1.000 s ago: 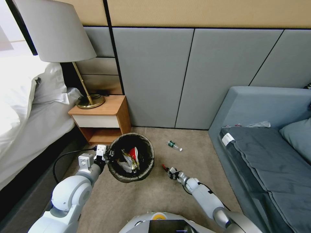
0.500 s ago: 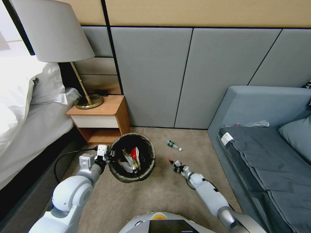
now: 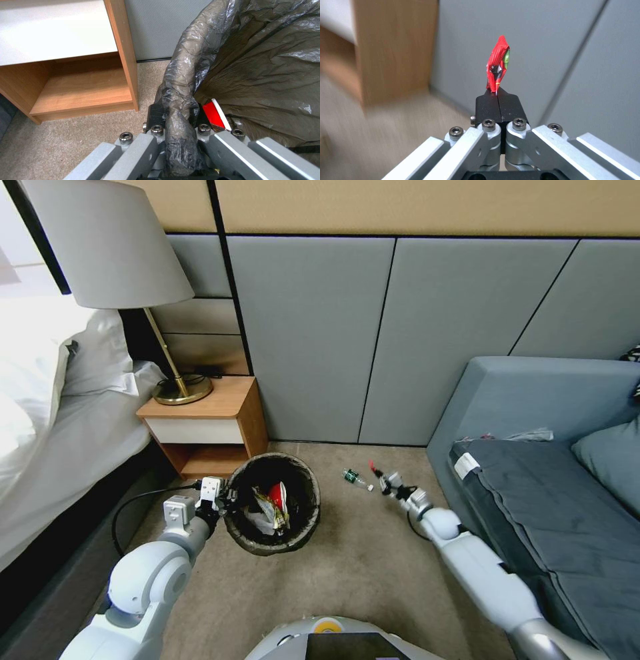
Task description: Pick up the trash bin, then pick up the garbage from the floor and place it into the trash bin.
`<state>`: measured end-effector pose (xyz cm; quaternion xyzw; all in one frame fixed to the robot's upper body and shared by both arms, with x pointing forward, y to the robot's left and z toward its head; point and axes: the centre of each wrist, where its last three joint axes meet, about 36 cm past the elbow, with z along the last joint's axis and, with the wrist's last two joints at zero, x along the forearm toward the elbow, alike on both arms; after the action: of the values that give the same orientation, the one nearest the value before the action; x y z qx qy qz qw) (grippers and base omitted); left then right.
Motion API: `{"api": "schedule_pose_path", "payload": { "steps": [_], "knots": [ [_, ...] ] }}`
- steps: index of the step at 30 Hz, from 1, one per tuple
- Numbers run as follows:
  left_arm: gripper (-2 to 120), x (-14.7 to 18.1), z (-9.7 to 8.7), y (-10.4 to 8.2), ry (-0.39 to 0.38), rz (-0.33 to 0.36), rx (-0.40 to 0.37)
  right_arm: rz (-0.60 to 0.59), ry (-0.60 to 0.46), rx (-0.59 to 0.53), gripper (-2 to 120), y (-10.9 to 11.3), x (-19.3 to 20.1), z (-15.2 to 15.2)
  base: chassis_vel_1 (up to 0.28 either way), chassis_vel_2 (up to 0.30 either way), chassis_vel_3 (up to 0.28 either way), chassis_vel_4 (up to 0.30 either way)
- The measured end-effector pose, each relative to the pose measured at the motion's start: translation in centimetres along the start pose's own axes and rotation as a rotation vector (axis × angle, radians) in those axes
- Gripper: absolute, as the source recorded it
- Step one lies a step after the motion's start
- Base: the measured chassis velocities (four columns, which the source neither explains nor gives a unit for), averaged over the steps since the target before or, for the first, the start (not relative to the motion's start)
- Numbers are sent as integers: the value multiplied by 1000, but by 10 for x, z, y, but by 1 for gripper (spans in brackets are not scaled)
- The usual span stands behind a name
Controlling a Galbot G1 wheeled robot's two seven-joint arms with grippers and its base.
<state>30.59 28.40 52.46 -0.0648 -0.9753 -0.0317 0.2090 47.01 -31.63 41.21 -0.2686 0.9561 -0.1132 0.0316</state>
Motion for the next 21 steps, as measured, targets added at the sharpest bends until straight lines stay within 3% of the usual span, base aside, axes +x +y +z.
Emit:
{"api": "schedule_pose_path", "payload": {
  "steps": [3, 4, 7, 15, 21],
  "knots": [
    [1, -1, 0, -1, 1, 5, 0, -49, -68, -50, 0, 21, -5, -47, 0, 0, 0, 0],
    [1, -1, 0, -1, 1, 5, 0, -49, -68, -50, 0, 21, -5, -47, 0, 0, 0, 0],
    [1, -3, 1, -3, 2, 10, 2, -115, -101, -105, 0, 44, -11, -84, 0, 0, 0, 0],
    [1, -6, 2, -3, 7, 11, 2, -257, -135, -143, 0, 88, -24, -127, 0, 0, 0, 0],
    [1, -9, 1, -3, 4, 12, 0, -365, -111, -173, 0, 137, -34, -150, 0, 0, 0, 0]
  ]
}}
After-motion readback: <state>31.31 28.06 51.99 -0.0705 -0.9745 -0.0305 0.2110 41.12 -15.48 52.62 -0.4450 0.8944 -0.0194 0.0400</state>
